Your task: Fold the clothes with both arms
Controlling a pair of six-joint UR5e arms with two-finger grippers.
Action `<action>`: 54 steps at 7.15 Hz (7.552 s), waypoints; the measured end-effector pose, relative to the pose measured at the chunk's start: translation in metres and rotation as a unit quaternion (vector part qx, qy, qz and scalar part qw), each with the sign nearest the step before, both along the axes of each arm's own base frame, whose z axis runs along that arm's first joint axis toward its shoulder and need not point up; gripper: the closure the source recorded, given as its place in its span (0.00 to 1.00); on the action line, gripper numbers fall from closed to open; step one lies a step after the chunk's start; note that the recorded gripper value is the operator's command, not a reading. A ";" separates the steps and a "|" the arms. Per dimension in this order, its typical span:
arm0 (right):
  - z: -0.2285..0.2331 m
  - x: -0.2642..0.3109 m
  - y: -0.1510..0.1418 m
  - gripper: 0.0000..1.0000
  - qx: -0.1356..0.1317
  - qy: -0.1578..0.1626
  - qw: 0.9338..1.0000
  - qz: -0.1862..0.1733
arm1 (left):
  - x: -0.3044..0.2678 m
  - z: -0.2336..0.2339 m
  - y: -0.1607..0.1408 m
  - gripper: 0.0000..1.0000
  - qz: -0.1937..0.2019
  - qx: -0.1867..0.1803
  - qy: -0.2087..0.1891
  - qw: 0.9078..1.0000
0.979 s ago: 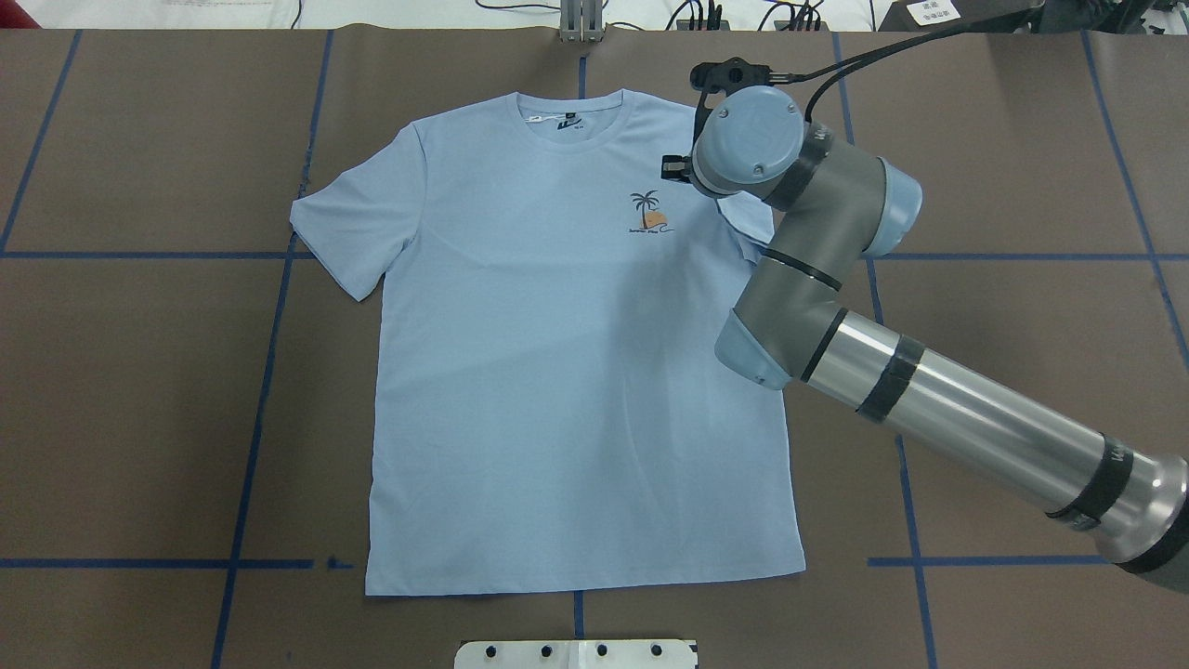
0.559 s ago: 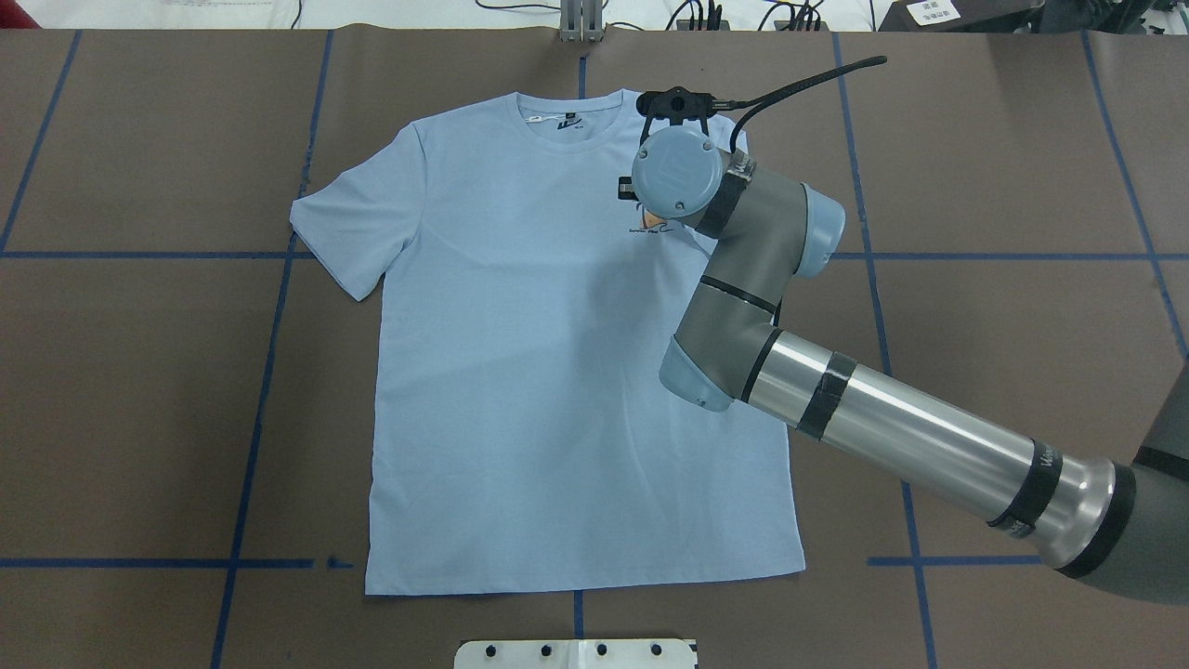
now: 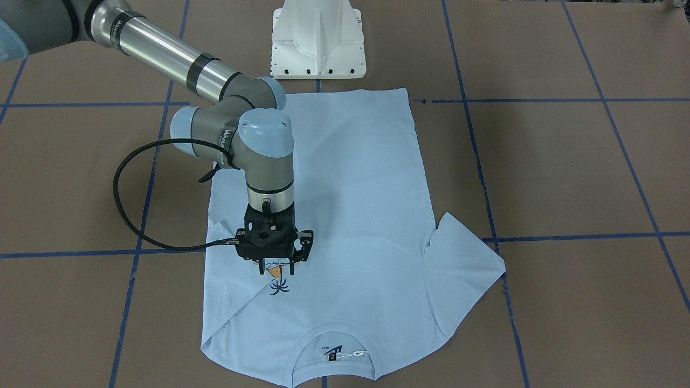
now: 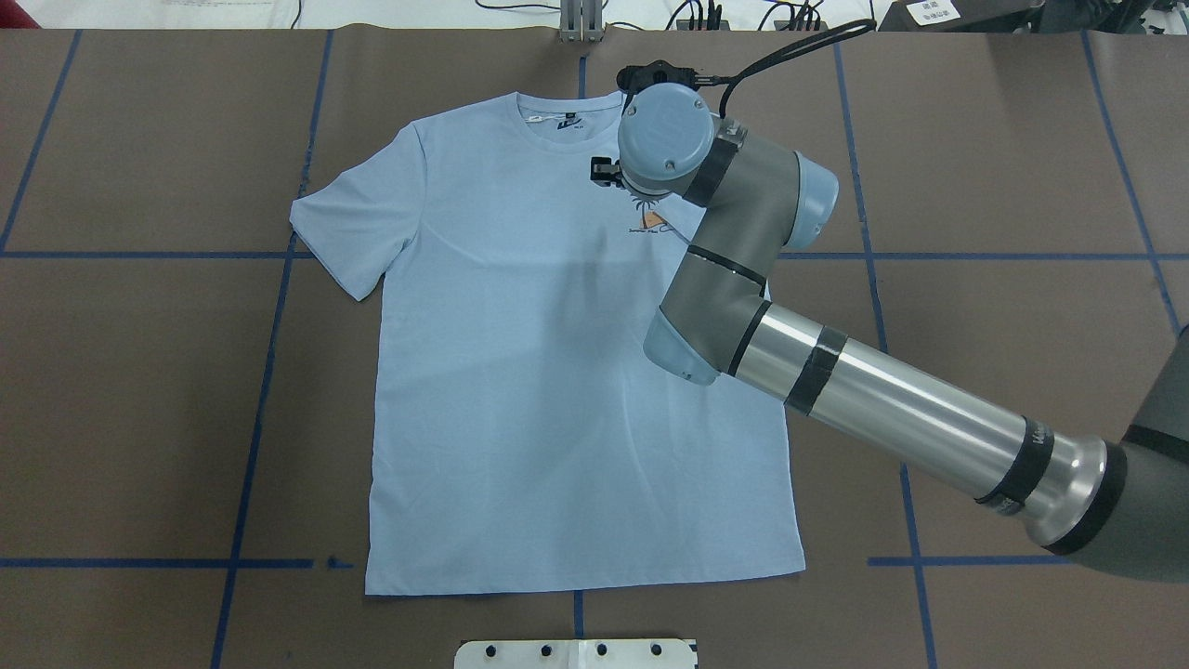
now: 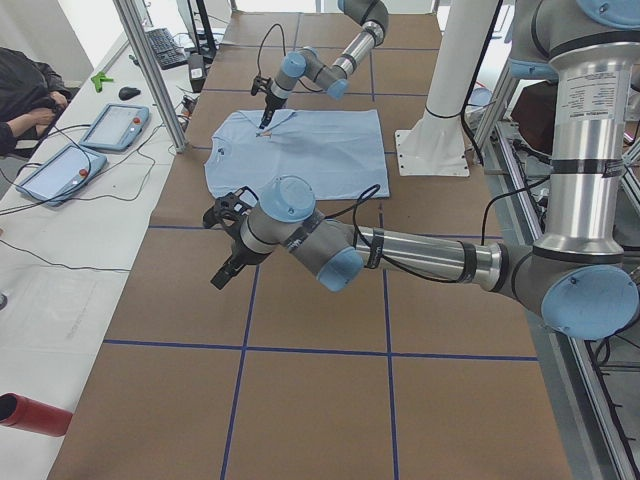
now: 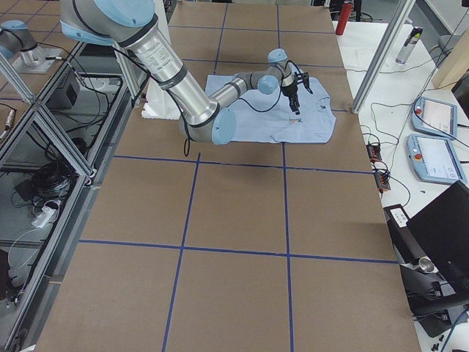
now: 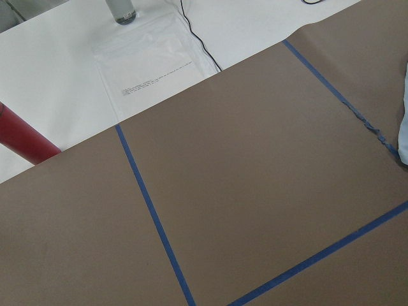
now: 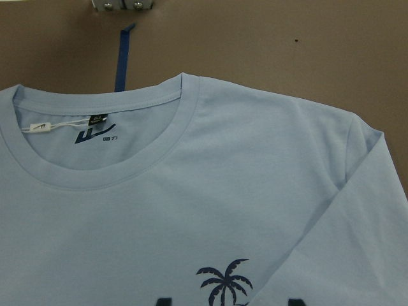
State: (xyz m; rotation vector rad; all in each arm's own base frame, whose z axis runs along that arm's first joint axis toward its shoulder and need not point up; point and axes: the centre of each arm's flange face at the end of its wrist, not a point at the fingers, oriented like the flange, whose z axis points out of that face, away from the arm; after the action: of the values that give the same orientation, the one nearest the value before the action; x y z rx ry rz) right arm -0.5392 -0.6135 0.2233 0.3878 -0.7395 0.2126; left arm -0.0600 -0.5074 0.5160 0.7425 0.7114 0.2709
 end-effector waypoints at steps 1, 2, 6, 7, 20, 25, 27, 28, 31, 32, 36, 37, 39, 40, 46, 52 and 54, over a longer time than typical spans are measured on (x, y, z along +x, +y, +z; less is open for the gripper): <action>-0.006 0.037 -0.018 0.00 -0.003 0.006 1.000 -0.029 | 0.012 -0.005 -0.003 0.00 0.003 0.013 0.009 1.000; -0.002 0.088 -0.036 0.00 -0.001 0.009 0.998 -0.061 | 0.041 -0.013 -0.012 0.00 0.008 0.001 0.031 0.999; 0.112 0.353 -0.089 0.00 0.046 -0.005 0.981 -0.187 | 0.184 -0.072 -0.071 0.32 -0.027 -0.108 0.127 0.986; 0.147 0.404 -0.087 0.00 0.057 -0.006 0.977 -0.203 | 0.223 -0.083 -0.085 0.32 -0.038 -0.132 0.142 0.980; 0.214 0.470 -0.062 0.00 0.058 -0.007 0.976 -0.212 | 0.444 -0.032 -0.092 0.67 -0.118 -0.175 0.133 0.968; 0.214 0.470 -0.062 0.00 0.055 -0.008 0.976 -0.209 | 0.446 -0.037 -0.090 1.00 -0.124 -0.166 0.129 0.970; 0.214 0.470 -0.062 0.00 0.054 -0.008 0.976 -0.209 | 0.447 -0.066 -0.090 1.00 -0.124 -0.155 0.138 0.970; 0.214 0.470 -0.062 0.00 0.054 -0.007 0.977 -0.208 | 0.453 -0.092 -0.088 1.00 -0.122 -0.160 0.133 0.970; 0.216 0.469 -0.061 0.00 0.052 -0.008 0.977 -0.207 | 0.522 -0.187 -0.073 1.00 -0.115 -0.216 0.116 0.963; 0.216 0.469 -0.061 0.00 0.052 -0.007 0.977 -0.208 | 0.544 -0.210 -0.075 1.00 -0.116 -0.229 0.112 0.960; 0.218 0.465 -0.061 0.00 0.050 -0.007 0.976 -0.210 | 0.595 -0.231 -0.107 0.73 -0.138 -0.253 0.096 0.953; 0.218 0.464 -0.061 0.00 0.050 -0.008 0.976 -0.211 | 0.598 -0.231 -0.109 0.01 -0.139 -0.254 0.094 0.953; 0.214 0.456 -0.060 0.00 0.050 -0.009 0.976 -0.213 | 0.594 -0.231 -0.106 0.00 -0.122 -0.232 0.105 0.959; 0.207 0.440 -0.056 0.00 0.041 -0.014 0.977 -0.208 | 0.585 -0.234 -0.098 0.00 -0.113 -0.219 0.116 0.962; 0.071 0.188 0.174 0.00 -0.046 -0.074 0.995 -0.043 | 0.501 -0.238 0.023 0.00 -0.047 -0.195 0.188 0.961; 0.128 0.116 0.440 0.05 -0.065 -0.181 0.980 0.043 | 0.493 -0.191 0.247 0.23 -0.037 -0.306 0.212 0.927; 0.134 0.114 0.449 0.04 -0.065 -0.172 0.982 0.047 | 0.523 -0.174 0.314 0.47 -0.051 -0.345 0.186 0.918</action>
State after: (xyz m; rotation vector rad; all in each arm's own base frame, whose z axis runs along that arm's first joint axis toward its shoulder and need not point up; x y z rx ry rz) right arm -0.4256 -0.1650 0.3574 0.2640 -1.0422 0.4216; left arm 0.4635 -0.1938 0.3424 0.1450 1.0468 -0.2282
